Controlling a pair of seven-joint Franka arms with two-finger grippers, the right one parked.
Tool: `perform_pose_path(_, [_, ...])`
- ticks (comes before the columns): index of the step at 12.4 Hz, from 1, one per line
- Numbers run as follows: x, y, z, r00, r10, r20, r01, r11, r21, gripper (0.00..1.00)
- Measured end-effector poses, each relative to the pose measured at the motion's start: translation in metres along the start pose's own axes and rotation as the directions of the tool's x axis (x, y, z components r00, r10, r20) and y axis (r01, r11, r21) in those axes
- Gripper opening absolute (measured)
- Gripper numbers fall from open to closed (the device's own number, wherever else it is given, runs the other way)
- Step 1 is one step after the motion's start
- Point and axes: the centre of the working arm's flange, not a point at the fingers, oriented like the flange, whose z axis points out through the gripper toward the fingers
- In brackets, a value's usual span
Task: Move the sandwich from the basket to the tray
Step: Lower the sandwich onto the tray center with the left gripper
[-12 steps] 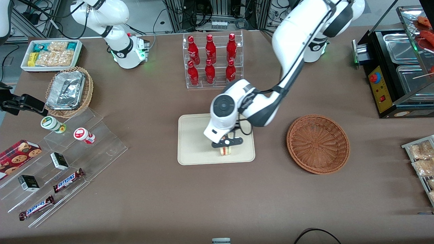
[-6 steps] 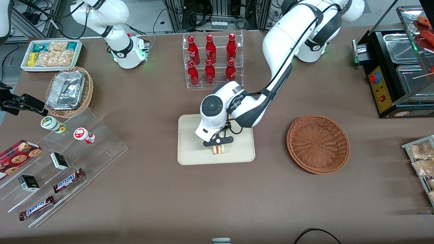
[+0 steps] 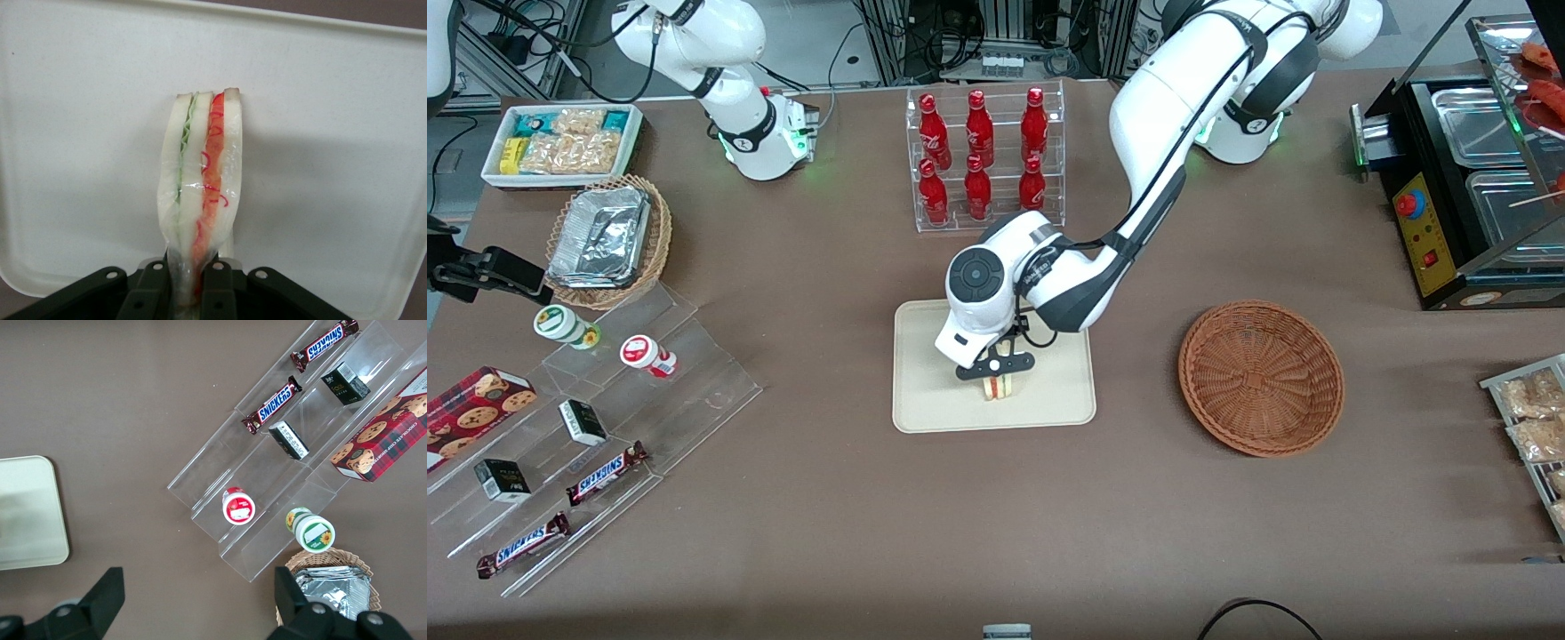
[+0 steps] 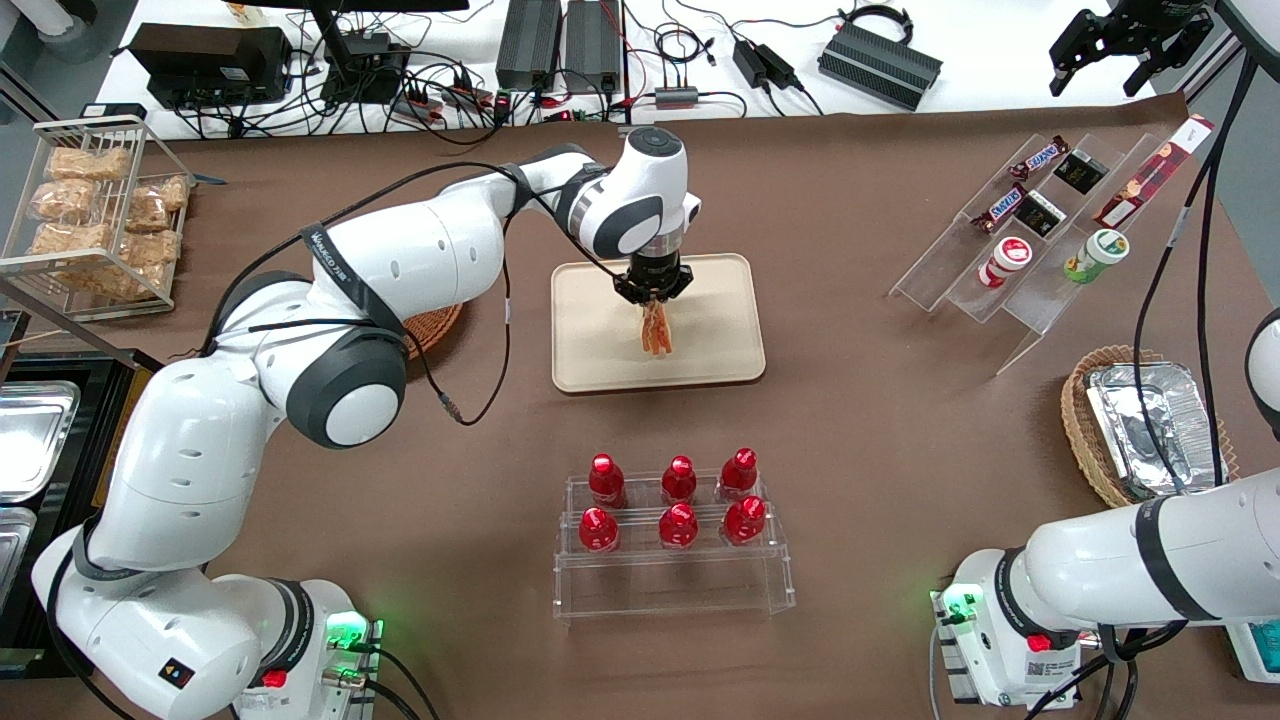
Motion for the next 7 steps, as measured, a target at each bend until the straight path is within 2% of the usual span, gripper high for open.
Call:
perform_pose_path(2, [0.000, 0.000, 0.006, 1.000, -0.005, 0.006, 0.005, 1.000, 0.006, 0.16])
perform_pose_path(4, [0.001, 0.001, 0.004, 1.000, -0.007, 0.003, 0.007, 1.000, 0.001, 0.35])
perform_pose_path(7, [0.008, 0.003, -0.019, 1.000, -0.014, -0.024, 0.013, 0.999, -0.031, 0.68])
